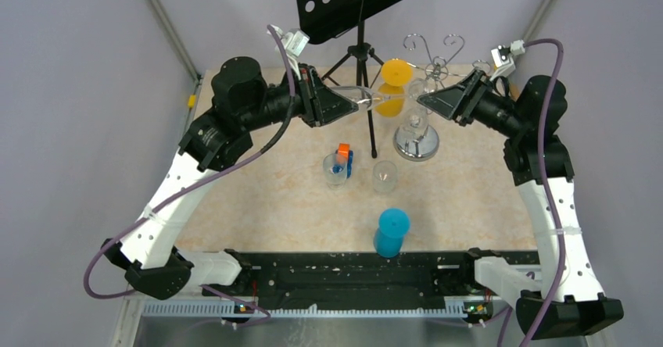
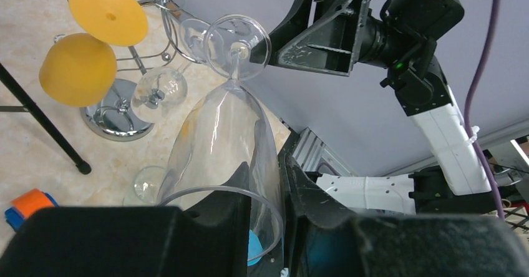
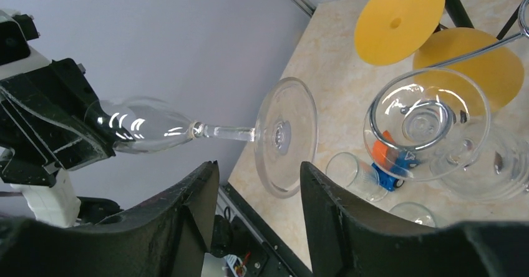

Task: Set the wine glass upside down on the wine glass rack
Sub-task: Turn the wine glass upside down at the wine rack.

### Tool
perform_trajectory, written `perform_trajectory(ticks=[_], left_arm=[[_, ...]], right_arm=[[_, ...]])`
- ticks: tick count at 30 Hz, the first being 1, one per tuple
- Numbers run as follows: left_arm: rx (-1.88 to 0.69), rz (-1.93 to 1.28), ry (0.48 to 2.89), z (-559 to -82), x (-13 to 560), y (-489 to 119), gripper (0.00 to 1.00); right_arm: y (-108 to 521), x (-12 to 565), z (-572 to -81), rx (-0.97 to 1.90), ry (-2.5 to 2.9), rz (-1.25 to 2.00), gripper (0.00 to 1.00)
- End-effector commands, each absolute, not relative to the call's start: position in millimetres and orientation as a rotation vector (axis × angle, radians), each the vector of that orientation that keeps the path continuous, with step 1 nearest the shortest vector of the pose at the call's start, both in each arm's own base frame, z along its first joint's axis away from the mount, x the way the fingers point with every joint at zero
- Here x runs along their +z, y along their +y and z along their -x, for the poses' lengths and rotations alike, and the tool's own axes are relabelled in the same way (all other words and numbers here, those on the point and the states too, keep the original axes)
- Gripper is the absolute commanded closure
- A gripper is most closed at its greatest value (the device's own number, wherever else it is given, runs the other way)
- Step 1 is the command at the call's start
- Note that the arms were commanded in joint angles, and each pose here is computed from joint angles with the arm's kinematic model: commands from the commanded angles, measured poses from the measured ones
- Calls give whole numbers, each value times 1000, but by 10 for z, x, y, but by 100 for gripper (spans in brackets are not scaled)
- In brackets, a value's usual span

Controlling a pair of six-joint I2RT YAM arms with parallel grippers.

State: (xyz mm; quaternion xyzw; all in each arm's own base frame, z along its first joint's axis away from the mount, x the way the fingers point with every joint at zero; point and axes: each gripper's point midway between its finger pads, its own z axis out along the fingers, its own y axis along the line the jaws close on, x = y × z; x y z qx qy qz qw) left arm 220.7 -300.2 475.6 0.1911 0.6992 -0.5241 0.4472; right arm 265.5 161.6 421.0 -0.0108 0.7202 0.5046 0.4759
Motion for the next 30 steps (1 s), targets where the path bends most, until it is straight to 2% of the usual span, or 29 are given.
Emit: perform_trajectory(ticks=[1, 6, 19, 23, 26, 28, 30], left_arm=[[-1362, -494, 1619, -2189, 4998, -3066, 100], [-1367, -492, 1626, -2200, 4963, -3080, 100], [-1375, -491, 1628, -2209, 4950, -3098, 99], [-1371, -488, 1647, -2200, 4903, -3087, 94], [-1368, -493, 1656, -2179, 4875, -3076, 83], [-1368, -497, 1662, -2168, 4855, -3071, 63], [-1366, -499, 1666, -2158, 4841, -3063, 46]], right_arm=[[1637, 4391, -2709, 1242, 1687, 84, 52], [1639, 4428, -2767, 1245, 1666, 85, 60], [1587, 4365, -2825, 1191, 1688, 57, 100], [1568, 4345, -2849, 1177, 1695, 39, 100], [1553, 4340, -2864, 1167, 1697, 26, 100], [1547, 4344, -2875, 1163, 1695, 20, 100], [1543, 4354, -2879, 1161, 1693, 18, 100]])
